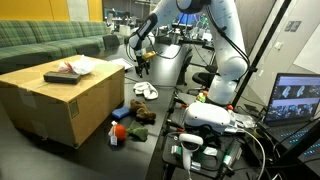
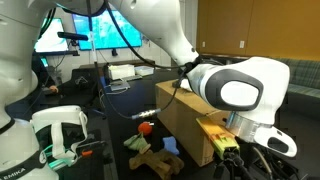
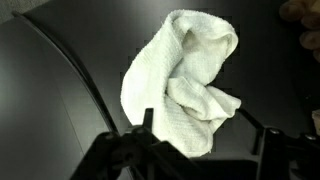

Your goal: Put the objects on the surface on the box and the objects on the box on the counter top

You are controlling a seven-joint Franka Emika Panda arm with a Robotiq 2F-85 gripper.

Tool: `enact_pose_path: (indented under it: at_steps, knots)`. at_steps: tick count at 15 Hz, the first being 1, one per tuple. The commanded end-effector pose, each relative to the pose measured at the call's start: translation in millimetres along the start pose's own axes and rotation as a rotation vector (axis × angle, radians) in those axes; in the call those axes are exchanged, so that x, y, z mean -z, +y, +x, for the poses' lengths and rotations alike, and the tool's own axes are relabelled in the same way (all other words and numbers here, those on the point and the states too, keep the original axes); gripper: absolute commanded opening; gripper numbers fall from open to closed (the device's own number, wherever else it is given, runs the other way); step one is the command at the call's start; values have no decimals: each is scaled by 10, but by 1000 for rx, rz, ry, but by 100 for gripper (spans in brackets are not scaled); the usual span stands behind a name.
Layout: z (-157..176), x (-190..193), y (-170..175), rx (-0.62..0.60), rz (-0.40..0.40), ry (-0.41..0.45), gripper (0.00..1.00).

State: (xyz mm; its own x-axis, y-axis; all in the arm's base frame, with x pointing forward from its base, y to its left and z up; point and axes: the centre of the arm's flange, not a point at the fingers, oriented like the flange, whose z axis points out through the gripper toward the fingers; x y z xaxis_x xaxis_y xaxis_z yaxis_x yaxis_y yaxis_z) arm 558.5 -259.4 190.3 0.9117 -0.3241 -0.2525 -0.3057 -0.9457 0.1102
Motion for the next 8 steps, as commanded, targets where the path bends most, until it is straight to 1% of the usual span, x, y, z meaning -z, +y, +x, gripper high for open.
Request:
enact_pose_path:
  at_steps: [1, 4, 6, 8]
  knots:
    - [-272, 144, -173, 24, 44, 32, 100]
    - [-522, 164, -456, 70, 64, 31, 100]
    - [-730, 112, -662, 108, 69, 30, 100]
    - [-928, 20, -862, 109, 56, 56, 100]
